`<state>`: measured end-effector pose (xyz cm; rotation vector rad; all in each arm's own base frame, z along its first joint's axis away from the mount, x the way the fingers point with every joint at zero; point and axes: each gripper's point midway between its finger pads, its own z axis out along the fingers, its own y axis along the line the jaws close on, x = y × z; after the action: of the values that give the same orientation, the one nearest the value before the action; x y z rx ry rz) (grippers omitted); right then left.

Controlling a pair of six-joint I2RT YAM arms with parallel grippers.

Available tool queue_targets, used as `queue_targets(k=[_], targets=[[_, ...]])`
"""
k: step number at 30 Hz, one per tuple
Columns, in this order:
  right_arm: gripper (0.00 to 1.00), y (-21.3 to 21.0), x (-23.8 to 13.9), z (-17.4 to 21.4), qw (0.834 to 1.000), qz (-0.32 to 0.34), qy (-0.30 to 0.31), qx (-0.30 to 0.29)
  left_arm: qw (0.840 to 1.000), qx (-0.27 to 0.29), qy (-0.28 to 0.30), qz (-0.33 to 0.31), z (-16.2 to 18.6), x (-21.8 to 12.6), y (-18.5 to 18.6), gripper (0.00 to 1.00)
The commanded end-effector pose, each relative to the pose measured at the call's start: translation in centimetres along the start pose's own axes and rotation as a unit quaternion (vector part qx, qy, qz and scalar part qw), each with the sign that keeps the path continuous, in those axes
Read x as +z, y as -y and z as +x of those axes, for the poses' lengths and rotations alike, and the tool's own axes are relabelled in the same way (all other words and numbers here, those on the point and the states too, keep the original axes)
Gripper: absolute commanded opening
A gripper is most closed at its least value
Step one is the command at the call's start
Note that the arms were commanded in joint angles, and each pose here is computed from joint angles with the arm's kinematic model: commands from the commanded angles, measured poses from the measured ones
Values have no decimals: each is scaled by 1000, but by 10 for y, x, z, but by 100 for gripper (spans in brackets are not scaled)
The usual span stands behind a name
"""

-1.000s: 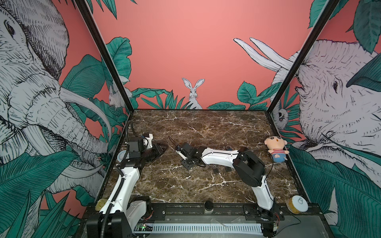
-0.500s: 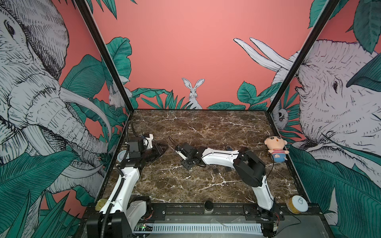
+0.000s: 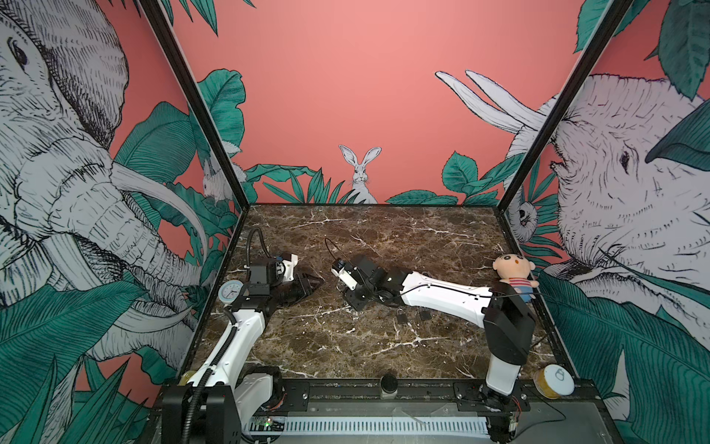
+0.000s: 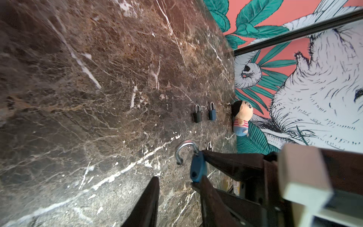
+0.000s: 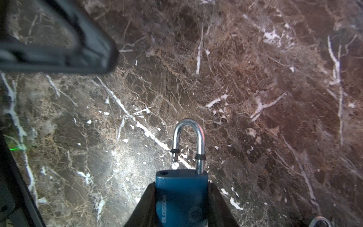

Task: Lock with the key

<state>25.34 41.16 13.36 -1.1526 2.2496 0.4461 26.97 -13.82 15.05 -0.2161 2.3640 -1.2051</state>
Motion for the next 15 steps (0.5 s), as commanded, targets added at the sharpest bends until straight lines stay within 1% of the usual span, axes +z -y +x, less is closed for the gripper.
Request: queue_targets(k=[1,5,10,15], targets=[[18,-2,-10,-3,1000,-11,11,8,999,38,-3,39,1,7,18,38],[18,-1,-20,-8,999,-19,22,18,997,53,-2,63,-1,9,28,39],[18,-3,-27,-12,998,-41,34,36,995,55,-9,82,2,14,32,41],[18,-4,-33,-18,997,-54,43,46,996,49,-10,79,2,20,25,42]])
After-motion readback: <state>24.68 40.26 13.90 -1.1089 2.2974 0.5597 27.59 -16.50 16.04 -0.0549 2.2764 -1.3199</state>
